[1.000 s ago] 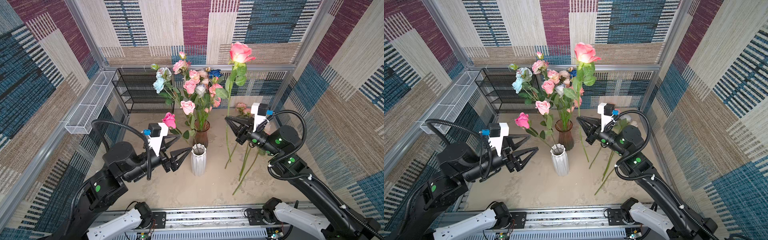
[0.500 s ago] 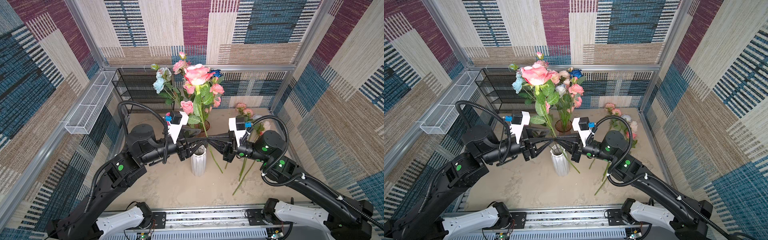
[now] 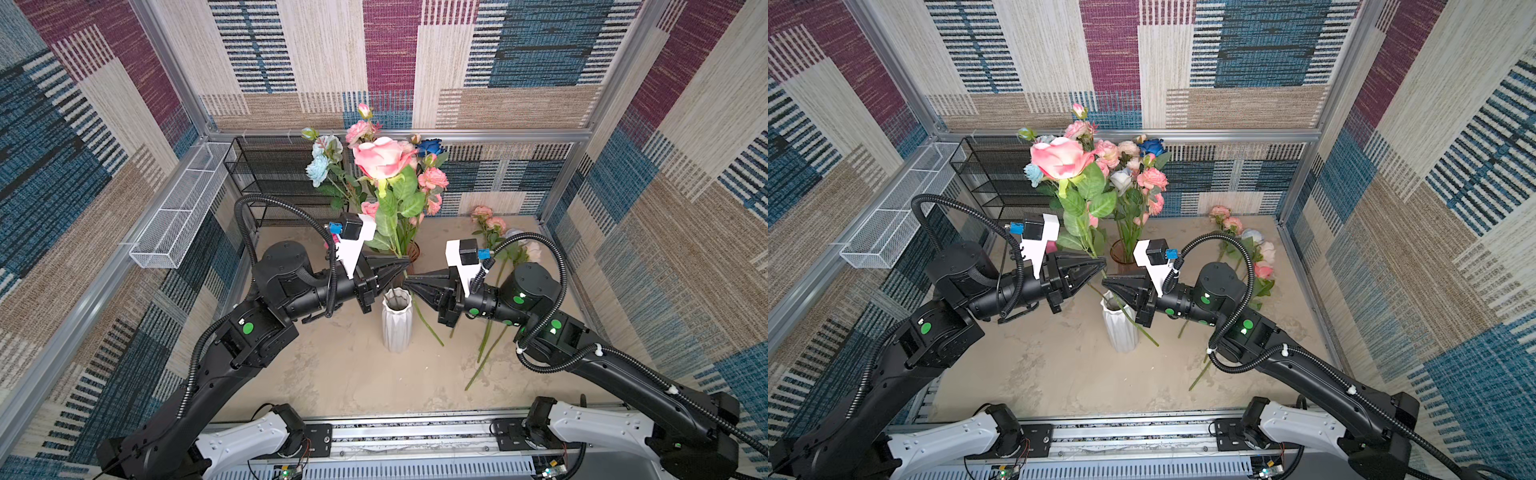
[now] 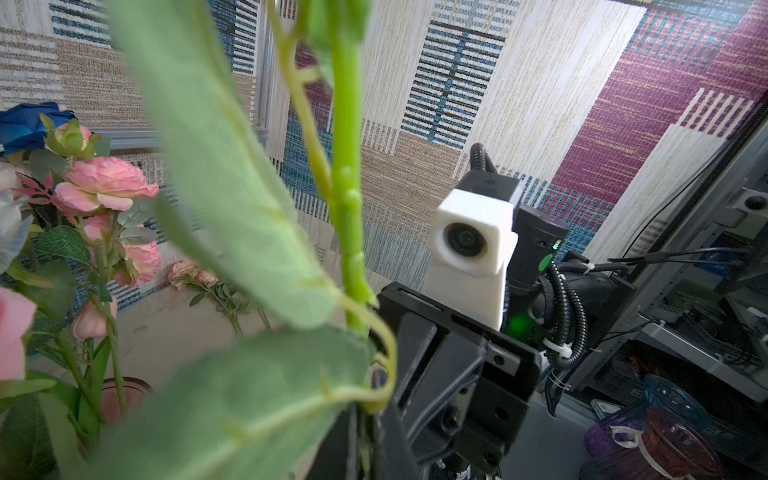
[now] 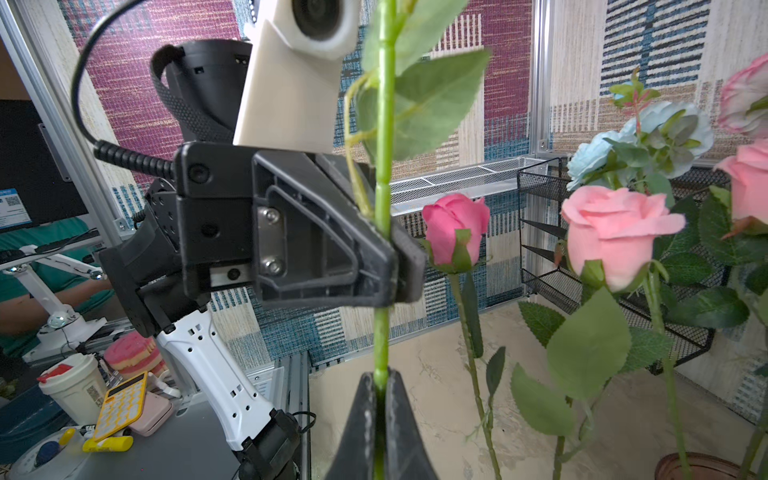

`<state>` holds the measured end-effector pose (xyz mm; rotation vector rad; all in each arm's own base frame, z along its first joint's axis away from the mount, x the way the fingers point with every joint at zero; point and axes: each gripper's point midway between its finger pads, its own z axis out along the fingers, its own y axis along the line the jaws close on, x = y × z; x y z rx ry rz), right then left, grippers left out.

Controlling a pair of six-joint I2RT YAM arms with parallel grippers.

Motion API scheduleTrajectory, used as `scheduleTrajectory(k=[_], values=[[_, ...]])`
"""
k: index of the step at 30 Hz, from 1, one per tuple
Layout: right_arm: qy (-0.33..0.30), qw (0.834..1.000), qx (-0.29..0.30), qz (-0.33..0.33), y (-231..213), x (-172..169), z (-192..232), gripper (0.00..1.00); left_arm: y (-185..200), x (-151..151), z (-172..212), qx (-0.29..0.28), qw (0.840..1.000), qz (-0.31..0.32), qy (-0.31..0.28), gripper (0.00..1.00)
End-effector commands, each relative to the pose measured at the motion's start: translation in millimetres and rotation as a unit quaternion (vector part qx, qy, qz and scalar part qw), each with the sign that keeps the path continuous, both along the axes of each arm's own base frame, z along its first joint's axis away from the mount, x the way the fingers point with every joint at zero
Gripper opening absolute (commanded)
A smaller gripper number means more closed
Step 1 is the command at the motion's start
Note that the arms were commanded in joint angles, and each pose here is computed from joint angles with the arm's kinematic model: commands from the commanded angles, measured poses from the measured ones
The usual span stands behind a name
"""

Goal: Arrange the flowers into the vase
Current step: 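Pass the pink rose from the right gripper to the left gripper, then lower the rose into the white vase with the left gripper and release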

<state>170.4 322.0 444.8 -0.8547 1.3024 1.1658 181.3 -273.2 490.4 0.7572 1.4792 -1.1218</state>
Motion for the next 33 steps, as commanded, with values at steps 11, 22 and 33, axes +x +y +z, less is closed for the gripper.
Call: scheduleTrajectory(k=[11,22,33], values=[[-0.007,0.994,0.008,-0.108,-44,10,13,0.61,35,25,46,0.033,0.995,0.090,-0.011,0.00],[-0.011,0.990,0.020,-0.140,-69,4,20,0.59,54,46,59,0.076,0.984,0.158,-0.038,0.00],[-0.011,0.988,0.021,-0.151,-75,5,16,0.59,23,86,6,0.091,0.985,0.150,0.005,0.00]])
